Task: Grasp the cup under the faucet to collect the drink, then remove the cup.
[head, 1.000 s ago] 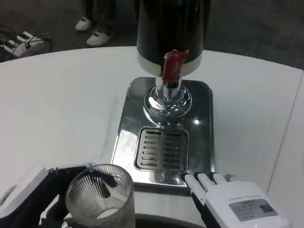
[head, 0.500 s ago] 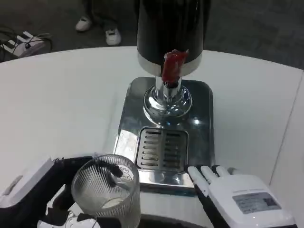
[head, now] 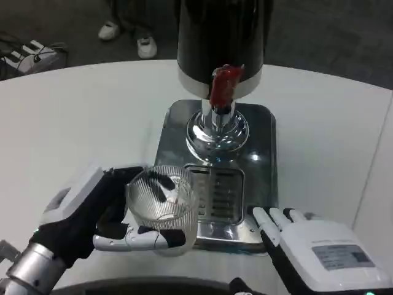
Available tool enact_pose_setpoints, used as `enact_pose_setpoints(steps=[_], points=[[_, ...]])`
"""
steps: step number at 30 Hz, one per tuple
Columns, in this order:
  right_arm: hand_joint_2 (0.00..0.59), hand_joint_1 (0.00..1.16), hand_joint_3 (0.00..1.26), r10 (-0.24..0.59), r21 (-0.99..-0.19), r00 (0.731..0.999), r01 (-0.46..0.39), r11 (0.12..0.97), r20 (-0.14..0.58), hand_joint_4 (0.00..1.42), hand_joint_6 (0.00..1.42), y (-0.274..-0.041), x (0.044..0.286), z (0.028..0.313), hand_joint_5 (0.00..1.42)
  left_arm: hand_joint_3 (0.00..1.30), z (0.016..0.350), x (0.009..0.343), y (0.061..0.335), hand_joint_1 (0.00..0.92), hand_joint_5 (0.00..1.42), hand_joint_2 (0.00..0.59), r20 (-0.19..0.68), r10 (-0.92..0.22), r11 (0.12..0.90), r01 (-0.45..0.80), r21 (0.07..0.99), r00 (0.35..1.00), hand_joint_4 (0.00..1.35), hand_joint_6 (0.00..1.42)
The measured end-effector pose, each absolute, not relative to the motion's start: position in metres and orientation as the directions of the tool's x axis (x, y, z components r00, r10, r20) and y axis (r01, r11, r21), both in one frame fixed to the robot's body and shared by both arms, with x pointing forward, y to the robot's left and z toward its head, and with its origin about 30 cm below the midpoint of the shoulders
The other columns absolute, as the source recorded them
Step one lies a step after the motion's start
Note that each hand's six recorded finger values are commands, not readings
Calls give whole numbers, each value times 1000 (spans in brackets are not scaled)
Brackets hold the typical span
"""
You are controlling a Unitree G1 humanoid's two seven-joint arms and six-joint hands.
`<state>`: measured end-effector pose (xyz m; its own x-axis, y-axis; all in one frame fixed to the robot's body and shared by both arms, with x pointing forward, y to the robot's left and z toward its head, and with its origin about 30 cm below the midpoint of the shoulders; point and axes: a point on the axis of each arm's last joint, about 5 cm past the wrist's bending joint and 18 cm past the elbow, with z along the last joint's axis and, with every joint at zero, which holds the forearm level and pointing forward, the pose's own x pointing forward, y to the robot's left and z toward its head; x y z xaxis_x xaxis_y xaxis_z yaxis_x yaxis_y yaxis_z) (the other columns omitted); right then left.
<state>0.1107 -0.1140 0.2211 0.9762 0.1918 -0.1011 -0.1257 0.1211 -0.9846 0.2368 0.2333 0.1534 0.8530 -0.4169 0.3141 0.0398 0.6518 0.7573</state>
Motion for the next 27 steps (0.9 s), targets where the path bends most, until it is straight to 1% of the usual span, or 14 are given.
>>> enact_pose_setpoints(steps=[2,5,7,10,17,21,24,27], points=[[404,233,0,186,-984,978,-124,127,-99,0,0,-115,110,221,0,1068,155,247,230,549,1363,0,312,-427,635,36,772,849,1163,1424],[404,233,0,192,-982,977,-124,141,-96,0,0,-116,110,222,0,1068,157,264,226,549,1364,0,294,-415,618,29,786,861,1163,1424],[404,233,0,190,-982,978,-119,145,-90,0,0,-116,109,223,0,1068,159,271,224,549,1365,0,301,-411,617,20,786,860,1163,1424],[404,233,0,190,-983,979,-108,151,-78,0,0,-117,108,225,0,1071,161,279,222,549,1365,0,304,-410,604,6,797,860,1163,1424],[399,230,0,203,-981,976,-112,156,-79,0,0,-117,108,225,0,1076,167,294,222,549,1365,0,318,-376,592,-38,805,871,1163,1424],[400,229,0,205,-981,975,-115,154,-82,0,0,-117,107,225,0,1077,173,305,222,549,1365,0,311,-363,573,-53,818,879,1171,1424],[397,228,0,207,-981,975,-119,153,-86,0,0,-117,107,225,0,1077,176,313,218,550,1365,0,288,-368,544,-46,838,884,1175,1424],[396,226,0,208,-981,974,-122,152,-89,0,0,-117,107,226,0,1077,176,316,215,553,1365,0,275,-374,533,-37,845,886,1176,1424]])
